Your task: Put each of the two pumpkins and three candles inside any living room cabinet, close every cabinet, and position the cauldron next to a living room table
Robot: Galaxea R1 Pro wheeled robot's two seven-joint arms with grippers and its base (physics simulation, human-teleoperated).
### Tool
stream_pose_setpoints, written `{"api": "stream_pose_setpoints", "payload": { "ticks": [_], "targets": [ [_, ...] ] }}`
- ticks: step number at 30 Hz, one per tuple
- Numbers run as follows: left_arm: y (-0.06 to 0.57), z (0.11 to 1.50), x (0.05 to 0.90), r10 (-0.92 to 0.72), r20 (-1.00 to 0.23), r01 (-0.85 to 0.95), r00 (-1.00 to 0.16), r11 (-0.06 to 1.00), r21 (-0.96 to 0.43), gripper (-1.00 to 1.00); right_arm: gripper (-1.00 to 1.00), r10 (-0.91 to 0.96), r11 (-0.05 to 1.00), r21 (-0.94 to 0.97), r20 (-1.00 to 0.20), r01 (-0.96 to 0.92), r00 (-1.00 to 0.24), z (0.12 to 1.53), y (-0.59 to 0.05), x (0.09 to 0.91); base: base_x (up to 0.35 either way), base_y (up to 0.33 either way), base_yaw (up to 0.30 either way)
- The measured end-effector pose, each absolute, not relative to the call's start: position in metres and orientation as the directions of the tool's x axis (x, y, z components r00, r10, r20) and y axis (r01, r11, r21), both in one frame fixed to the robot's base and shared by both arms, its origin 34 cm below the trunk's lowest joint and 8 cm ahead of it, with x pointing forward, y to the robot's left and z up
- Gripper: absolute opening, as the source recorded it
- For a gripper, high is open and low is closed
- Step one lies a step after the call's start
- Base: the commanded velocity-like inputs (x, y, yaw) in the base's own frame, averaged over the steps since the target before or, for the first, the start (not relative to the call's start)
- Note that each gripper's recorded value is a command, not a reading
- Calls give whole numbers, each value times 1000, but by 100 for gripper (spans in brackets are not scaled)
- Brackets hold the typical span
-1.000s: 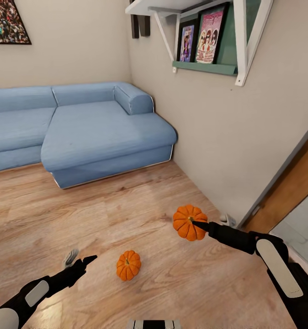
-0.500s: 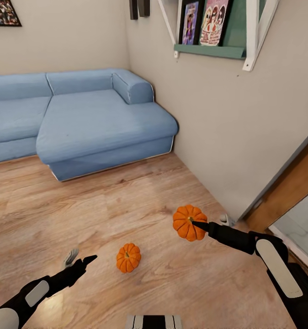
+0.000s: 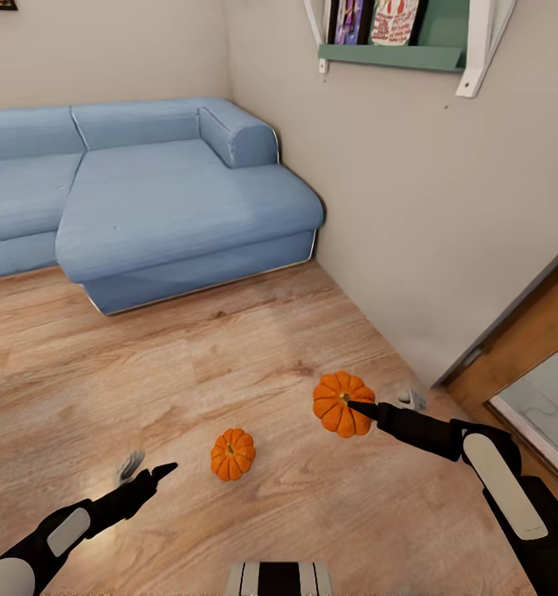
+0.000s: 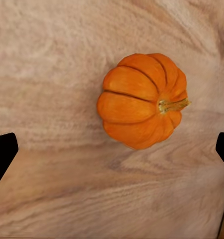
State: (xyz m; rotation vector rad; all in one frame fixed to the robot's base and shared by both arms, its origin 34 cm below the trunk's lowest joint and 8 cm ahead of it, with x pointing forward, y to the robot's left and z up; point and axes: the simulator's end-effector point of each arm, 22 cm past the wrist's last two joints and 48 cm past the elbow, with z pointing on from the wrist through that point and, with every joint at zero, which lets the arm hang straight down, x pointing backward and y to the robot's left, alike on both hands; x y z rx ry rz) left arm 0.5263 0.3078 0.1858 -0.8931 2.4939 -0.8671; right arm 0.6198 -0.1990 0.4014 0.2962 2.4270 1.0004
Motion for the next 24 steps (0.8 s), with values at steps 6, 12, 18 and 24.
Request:
{"api": "stream_pose_setpoints", "payload": {
  "ticks": [6, 12, 18, 24],
  "targets": [
    [302, 178, 520, -654, -98, -442, -750, 606, -661, 100, -100, 377, 707, 707, -340, 31, -862, 387, -199, 618, 0, 0, 0],
    [287, 185, 522, -652, -70, -403, -755, 545, -735, 100, -100, 380, 704, 708, -318, 49, -869, 373, -198, 615, 0, 0, 0],
    [275, 198, 535, -649, -23, -377, -760, 470, -798, 100, -100, 381, 703, 708, -296, 67, -876, 360, -198, 612, 0, 0, 0],
    [282, 218, 572, -655, -44, -330, -754, 436, -837, 100, -100, 382, 702, 707, -282, 79, -880, 351, -198, 610, 0, 0, 0]
  ]
}}
